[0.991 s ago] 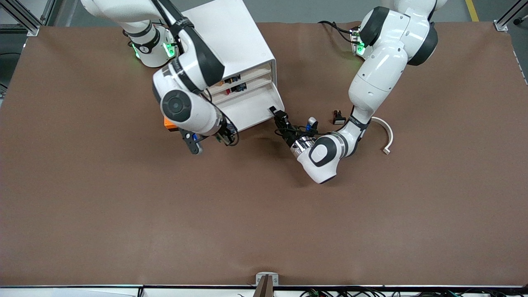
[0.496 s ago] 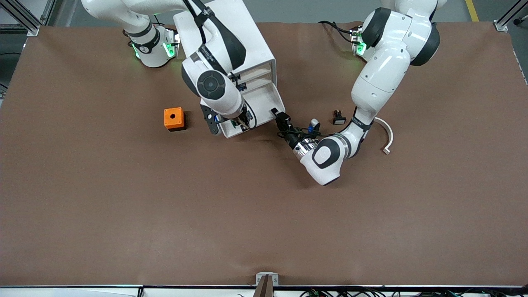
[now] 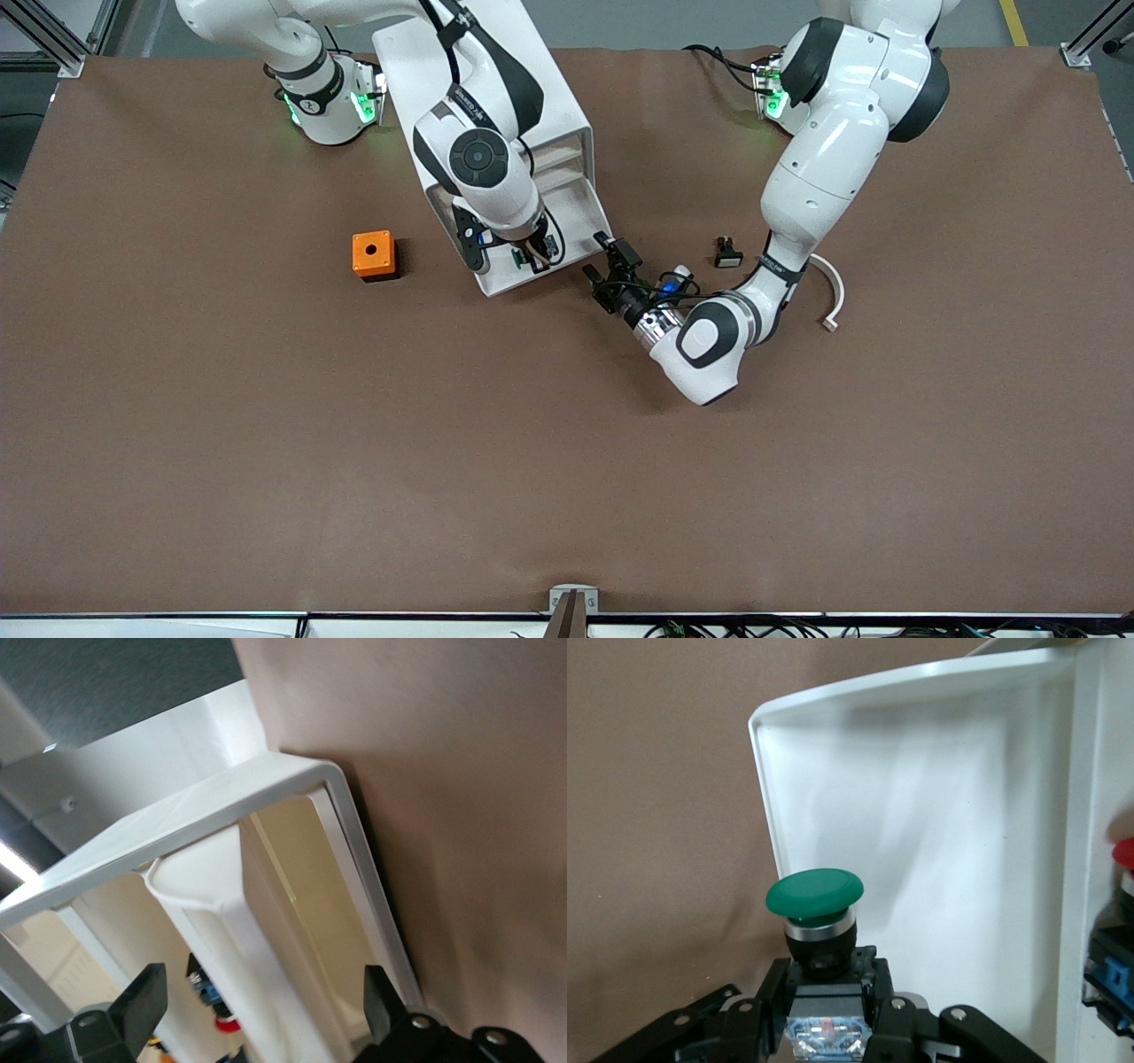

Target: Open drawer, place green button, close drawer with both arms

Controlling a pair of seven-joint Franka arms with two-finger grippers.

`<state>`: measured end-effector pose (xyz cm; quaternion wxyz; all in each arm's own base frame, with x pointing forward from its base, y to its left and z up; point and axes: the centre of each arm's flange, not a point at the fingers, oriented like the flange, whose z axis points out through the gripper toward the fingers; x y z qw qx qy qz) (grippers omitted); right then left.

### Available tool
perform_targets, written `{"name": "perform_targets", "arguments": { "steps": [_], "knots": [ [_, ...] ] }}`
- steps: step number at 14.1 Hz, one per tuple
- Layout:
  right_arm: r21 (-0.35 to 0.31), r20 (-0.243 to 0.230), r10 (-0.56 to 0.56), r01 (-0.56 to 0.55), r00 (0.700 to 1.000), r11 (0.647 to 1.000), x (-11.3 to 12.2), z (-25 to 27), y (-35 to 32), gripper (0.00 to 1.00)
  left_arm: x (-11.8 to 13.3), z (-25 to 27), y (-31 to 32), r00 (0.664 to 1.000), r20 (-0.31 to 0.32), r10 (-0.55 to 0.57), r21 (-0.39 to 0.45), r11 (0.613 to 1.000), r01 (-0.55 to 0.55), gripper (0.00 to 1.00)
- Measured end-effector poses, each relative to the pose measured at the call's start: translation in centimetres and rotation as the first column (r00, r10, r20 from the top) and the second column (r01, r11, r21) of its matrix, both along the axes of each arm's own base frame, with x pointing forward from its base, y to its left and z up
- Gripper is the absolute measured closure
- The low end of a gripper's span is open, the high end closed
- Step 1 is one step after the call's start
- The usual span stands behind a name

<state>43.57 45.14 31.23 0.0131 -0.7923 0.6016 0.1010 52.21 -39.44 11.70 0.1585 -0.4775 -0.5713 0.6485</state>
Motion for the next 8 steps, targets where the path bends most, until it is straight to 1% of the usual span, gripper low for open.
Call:
{"name": "perform_targets", "arguments": {
  "steps": [2, 4, 6, 7, 8],
  "knots": [
    [0.007, 0.011, -0.017, 0.017, 1.000, 1.000, -0.1, -0.2, 0.0, 0.59, 1.8, 1.8, 0.5, 0.995, 0.095, 0.005, -0.079, 0.997, 0.003, 0.01],
    [0.006, 0.013, -0.021, 0.021, 1.000, 1.000, -0.2, -0.7, 0.0, 0.59, 2.9, 3.1, 1.0, 0.978, 0.208, -0.023, -0.140, 0.989, 0.053, 0.01],
    [0.000, 0.006, -0.021, 0.021, 1.000, 1.000, -0.3, -1.2, -0.1, 0.57, 3.8, 4.2, 1.2, 0.941, 0.333, -0.059, -0.200, 0.971, 0.132, 0.01],
    [-0.003, 0.004, -0.022, 0.022, 1.000, 1.000, -0.4, -1.4, -0.1, 0.56, 4.3, 4.8, 1.3, 0.915, 0.397, -0.074, -0.226, 0.958, 0.175, 0.01],
    [-0.004, 0.003, -0.022, 0.022, 1.000, 1.000, -0.4, -1.4, -0.1, 0.49, 4.9, 5.4, 1.5, 0.885, 0.458, -0.084, -0.243, 0.946, 0.215, 0.01]
  ]
}}
